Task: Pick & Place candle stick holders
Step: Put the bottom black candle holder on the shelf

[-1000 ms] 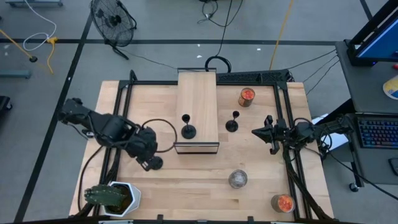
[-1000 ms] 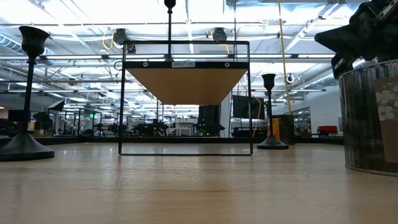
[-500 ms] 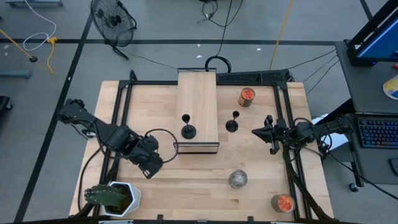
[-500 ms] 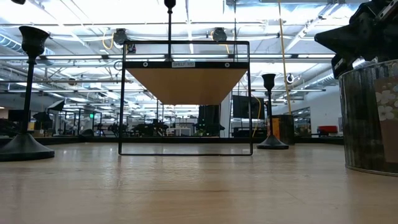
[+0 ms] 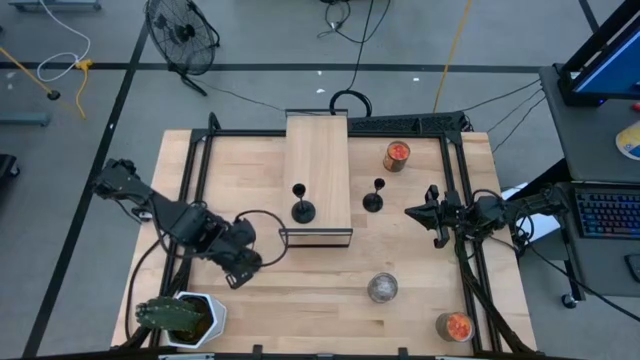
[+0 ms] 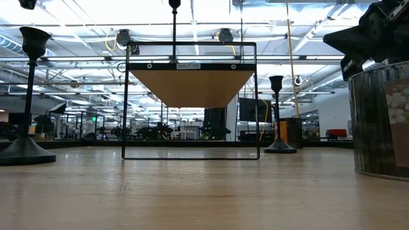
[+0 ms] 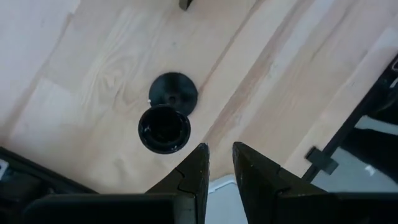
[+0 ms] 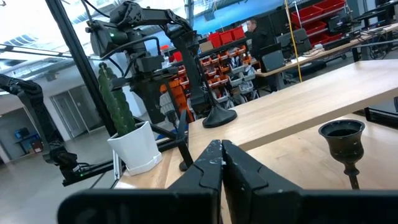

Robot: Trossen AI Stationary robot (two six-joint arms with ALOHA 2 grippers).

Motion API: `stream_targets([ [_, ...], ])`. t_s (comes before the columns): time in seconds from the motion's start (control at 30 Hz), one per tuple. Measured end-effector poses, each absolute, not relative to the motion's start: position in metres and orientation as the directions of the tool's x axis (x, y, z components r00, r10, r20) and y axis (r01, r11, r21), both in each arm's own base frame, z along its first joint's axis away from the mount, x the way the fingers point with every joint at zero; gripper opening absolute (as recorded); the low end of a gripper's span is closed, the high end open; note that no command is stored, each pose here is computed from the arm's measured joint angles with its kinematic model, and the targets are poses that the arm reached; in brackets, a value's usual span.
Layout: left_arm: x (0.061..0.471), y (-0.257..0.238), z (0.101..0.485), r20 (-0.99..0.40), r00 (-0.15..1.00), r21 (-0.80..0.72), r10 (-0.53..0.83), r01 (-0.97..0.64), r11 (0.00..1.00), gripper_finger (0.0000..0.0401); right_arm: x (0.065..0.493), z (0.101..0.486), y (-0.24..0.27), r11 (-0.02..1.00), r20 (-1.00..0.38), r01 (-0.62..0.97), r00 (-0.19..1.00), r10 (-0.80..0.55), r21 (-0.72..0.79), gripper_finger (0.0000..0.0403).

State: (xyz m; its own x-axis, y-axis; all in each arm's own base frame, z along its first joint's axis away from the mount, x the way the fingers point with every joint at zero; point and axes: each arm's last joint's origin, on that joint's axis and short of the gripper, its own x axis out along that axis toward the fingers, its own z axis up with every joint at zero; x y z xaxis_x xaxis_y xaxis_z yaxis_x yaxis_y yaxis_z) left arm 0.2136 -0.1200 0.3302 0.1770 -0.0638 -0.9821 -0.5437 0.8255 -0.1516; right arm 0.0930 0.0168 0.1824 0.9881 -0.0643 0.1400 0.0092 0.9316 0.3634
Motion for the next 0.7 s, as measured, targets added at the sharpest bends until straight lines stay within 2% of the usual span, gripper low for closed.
stream_targets([
  [0.23, 0.213, -0.121, 0.330, -0.979, 0.202, -0.124, -0.022, -0.509, 0.852, 0.0079, 0.093, 0.182, 0.017, 0.932, 0.140, 0.009, 0.988, -0.065, 0.363, 0.0000],
  [0.6, 0.219, -0.123, 0.330, -0.970, 0.238, -0.158, -0.041, -0.495, 0.854, 0.0079, 0.093, 0.182, 0.017, 0.932, 0.140, 0.009, 0.988, -0.065, 0.363, 0.0000],
  [0.7, 0.223, -0.128, 0.324, -0.977, 0.209, -0.147, -0.050, -0.484, 0.863, 0.0078, 0.093, 0.182, 0.017, 0.932, 0.140, 0.010, 0.988, -0.065, 0.363, 0.0000],
])
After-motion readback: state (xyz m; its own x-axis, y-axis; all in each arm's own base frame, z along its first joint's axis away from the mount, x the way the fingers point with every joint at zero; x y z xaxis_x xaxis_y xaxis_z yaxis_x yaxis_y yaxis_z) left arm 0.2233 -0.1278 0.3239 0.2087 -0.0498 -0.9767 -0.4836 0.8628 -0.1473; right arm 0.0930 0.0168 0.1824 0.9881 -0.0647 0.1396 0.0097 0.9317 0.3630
